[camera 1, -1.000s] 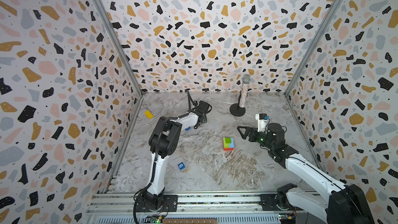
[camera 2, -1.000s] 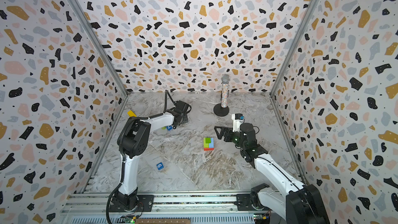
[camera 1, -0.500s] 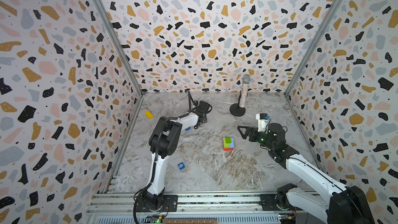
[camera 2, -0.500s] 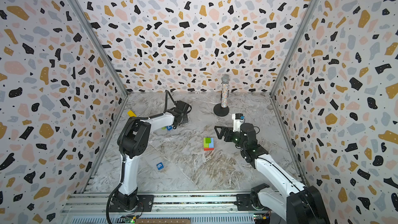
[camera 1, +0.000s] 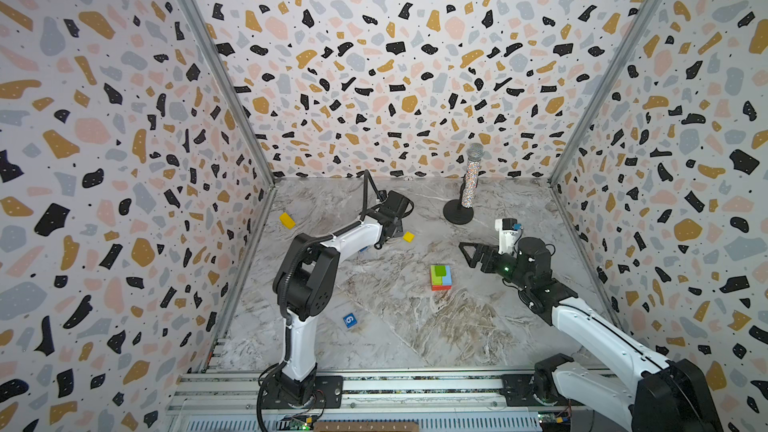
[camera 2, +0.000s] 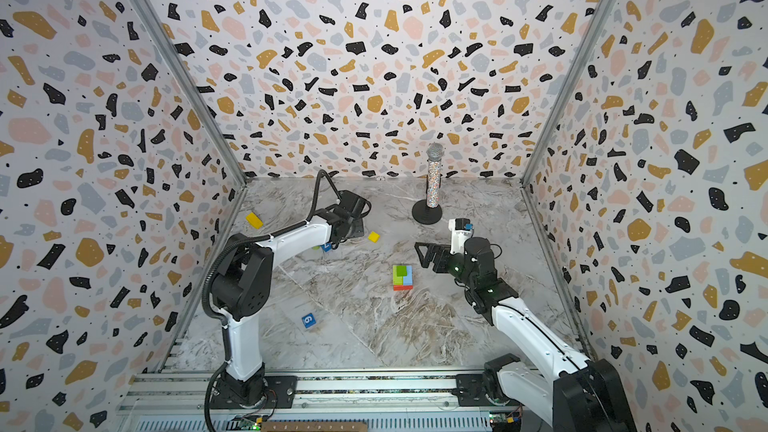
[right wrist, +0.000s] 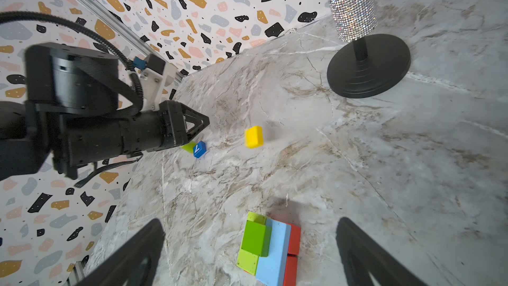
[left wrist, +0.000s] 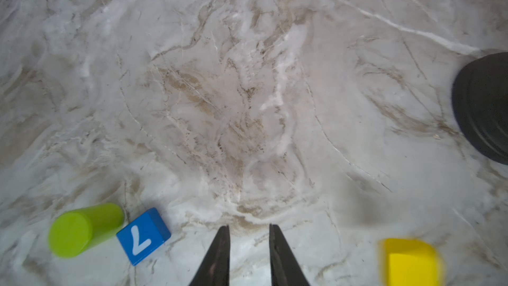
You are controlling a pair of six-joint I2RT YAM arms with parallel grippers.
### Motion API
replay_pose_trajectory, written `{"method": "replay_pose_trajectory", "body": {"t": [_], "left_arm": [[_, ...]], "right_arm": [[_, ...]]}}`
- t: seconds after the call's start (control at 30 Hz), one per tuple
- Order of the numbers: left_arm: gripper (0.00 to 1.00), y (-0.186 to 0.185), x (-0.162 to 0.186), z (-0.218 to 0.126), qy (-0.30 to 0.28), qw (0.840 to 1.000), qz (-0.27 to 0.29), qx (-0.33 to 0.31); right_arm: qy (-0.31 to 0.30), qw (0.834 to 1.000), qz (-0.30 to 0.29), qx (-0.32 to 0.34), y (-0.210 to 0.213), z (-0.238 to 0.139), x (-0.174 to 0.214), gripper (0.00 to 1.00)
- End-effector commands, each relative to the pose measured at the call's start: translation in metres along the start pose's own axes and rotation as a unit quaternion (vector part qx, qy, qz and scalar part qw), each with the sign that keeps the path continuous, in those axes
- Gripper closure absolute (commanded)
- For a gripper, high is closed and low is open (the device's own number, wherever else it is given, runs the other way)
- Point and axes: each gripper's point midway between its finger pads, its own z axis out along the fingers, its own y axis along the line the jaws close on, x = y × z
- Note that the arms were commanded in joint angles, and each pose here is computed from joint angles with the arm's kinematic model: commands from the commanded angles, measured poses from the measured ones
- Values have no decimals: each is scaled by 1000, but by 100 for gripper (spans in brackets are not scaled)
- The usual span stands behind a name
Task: Build the wood block tower
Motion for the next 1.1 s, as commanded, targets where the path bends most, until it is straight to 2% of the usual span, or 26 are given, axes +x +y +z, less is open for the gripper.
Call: {"method": "replay_pose_trajectory", "body": {"t": [0.0, 0.13, 0.5, 0.57, 0.8, 1.07], "left_arm": [[74, -2, 7, -17, 4, 1000, 2, 4], [73, -6, 10, -31, -1, 1000, 0, 9], [70, 0, 14, -35, -2, 1000, -6, 3], [66, 1, 14, -36, -5, 1000, -6, 4], [43, 5, 15, -38, -18, 1000, -7, 5], [29, 9, 19, -39, -40, 999, -14, 18]], "right_arm": [[-5, 1000, -3, 6, -3, -1, -4, 1], [-10, 1000, -6, 13, -6, -4, -7, 1], [3, 999, 3, 33, -23, 2, -5, 1], [7, 999, 4, 36, -26, 4, -4, 1], [63, 997, 9, 48, -39, 24, 11, 1], [79, 993, -5, 85, -54, 32, 12, 1]]}}
